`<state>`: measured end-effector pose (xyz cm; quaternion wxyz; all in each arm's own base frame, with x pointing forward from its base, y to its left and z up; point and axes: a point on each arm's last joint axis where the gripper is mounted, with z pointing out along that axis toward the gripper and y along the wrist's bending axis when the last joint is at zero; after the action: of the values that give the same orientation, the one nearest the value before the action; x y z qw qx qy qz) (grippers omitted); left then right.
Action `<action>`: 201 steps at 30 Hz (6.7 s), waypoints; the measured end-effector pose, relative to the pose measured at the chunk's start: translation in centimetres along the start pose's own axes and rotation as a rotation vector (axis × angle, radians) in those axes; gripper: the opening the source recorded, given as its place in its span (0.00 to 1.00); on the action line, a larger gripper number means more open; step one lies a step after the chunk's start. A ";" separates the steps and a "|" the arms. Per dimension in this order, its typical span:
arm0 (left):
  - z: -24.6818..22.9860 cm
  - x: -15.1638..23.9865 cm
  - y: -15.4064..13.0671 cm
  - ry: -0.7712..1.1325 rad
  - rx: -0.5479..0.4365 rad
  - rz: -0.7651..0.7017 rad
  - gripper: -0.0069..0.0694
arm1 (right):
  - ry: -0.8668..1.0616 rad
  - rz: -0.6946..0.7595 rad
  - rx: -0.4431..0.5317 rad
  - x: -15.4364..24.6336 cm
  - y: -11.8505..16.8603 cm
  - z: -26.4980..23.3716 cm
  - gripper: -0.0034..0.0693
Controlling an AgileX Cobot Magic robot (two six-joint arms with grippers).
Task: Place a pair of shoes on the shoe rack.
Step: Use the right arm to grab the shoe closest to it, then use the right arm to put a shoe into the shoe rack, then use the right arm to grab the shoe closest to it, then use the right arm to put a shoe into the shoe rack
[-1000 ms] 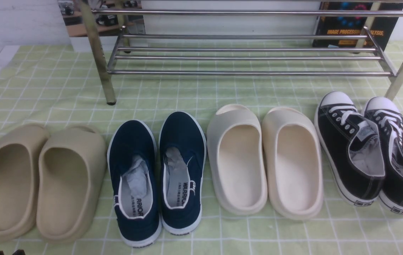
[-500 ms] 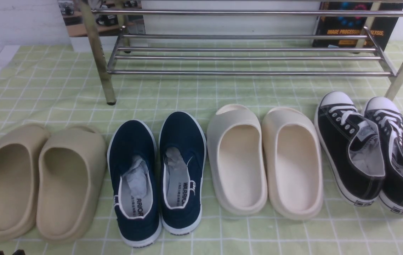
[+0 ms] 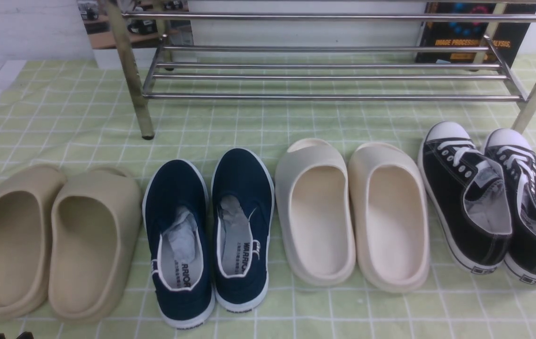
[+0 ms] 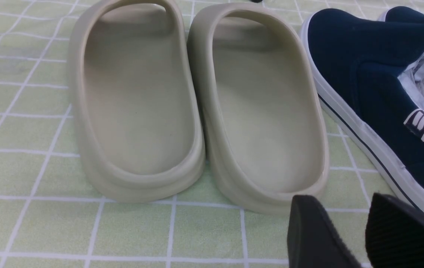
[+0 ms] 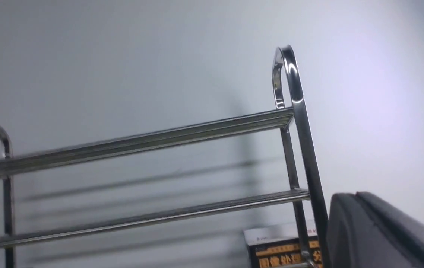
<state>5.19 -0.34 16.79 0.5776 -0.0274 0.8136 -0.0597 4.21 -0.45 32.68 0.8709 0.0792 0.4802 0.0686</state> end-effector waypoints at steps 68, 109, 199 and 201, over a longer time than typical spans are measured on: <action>0.0 0.0 0.0 0.000 0.000 0.000 0.40 | 1.834 -0.289 -0.057 22.9 9.4 24.2 0.07; 0.0 0.0 0.0 0.000 0.000 0.000 0.40 | 1.503 -0.177 -0.094 29.5 10.2 36.3 0.73; 0.0 0.0 0.0 0.000 0.001 -0.002 0.40 | 1.600 -0.295 0.058 27.6 2.1 36.7 0.77; 0.0 0.0 0.0 0.000 0.001 -0.002 0.40 | 1.597 -0.305 0.042 25.7 2.3 36.4 0.79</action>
<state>5.19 -0.35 16.79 0.5776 -0.0279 0.8136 -0.0605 48.57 4.22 31.13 0.2637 -0.0438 0.9633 -0.0241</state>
